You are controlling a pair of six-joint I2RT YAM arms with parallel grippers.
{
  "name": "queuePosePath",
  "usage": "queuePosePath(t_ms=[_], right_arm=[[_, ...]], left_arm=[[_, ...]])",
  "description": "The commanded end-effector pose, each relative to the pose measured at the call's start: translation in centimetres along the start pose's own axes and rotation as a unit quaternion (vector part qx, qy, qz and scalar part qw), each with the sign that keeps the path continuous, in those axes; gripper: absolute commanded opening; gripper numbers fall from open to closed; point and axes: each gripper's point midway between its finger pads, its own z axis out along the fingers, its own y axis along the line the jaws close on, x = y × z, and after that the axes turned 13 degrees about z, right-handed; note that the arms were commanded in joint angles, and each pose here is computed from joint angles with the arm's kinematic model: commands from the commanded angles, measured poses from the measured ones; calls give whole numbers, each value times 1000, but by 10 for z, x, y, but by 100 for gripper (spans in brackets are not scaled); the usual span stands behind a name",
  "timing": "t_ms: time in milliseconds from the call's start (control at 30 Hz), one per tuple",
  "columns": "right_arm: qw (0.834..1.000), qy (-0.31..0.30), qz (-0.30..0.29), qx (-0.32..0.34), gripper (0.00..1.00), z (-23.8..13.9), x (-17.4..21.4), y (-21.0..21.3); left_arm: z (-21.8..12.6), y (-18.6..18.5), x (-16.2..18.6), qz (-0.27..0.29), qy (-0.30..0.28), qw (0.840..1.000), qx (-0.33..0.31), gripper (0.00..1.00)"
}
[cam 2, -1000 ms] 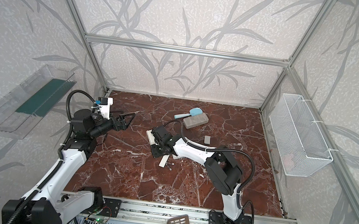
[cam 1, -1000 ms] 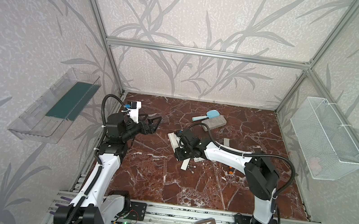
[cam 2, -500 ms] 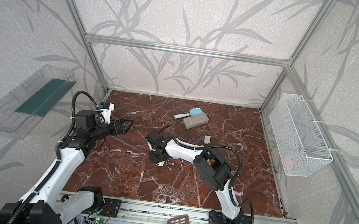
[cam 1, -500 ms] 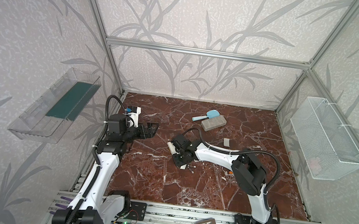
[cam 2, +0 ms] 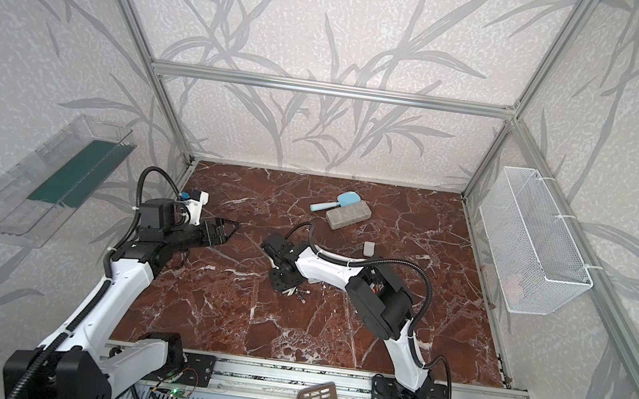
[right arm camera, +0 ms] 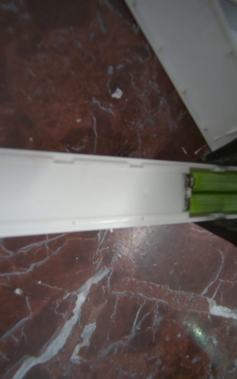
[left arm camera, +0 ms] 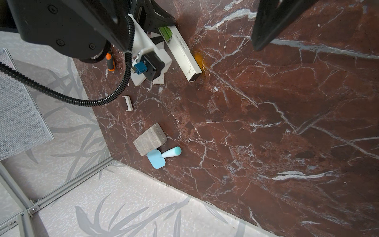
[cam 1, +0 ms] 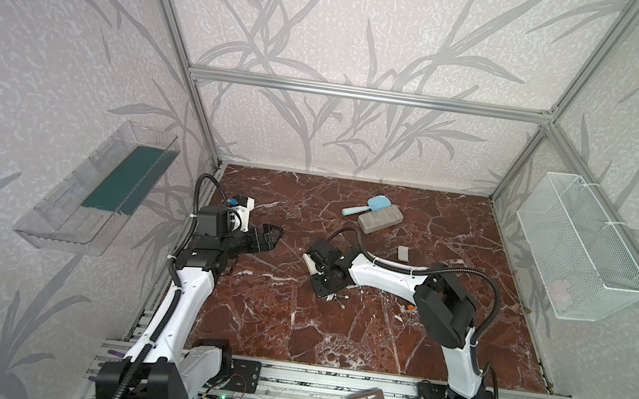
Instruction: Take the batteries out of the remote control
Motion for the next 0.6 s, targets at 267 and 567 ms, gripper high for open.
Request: queuePosePath(t_ms=[267,567], right_arm=[[995,-67,-13,-69,0,-52,-27,26],[997,-52,38,-50,0,-65,-14,-18]], left_arm=[[10,-27,15,14,13,999,37,90],[20,-45,20,30,29,998,51,89]])
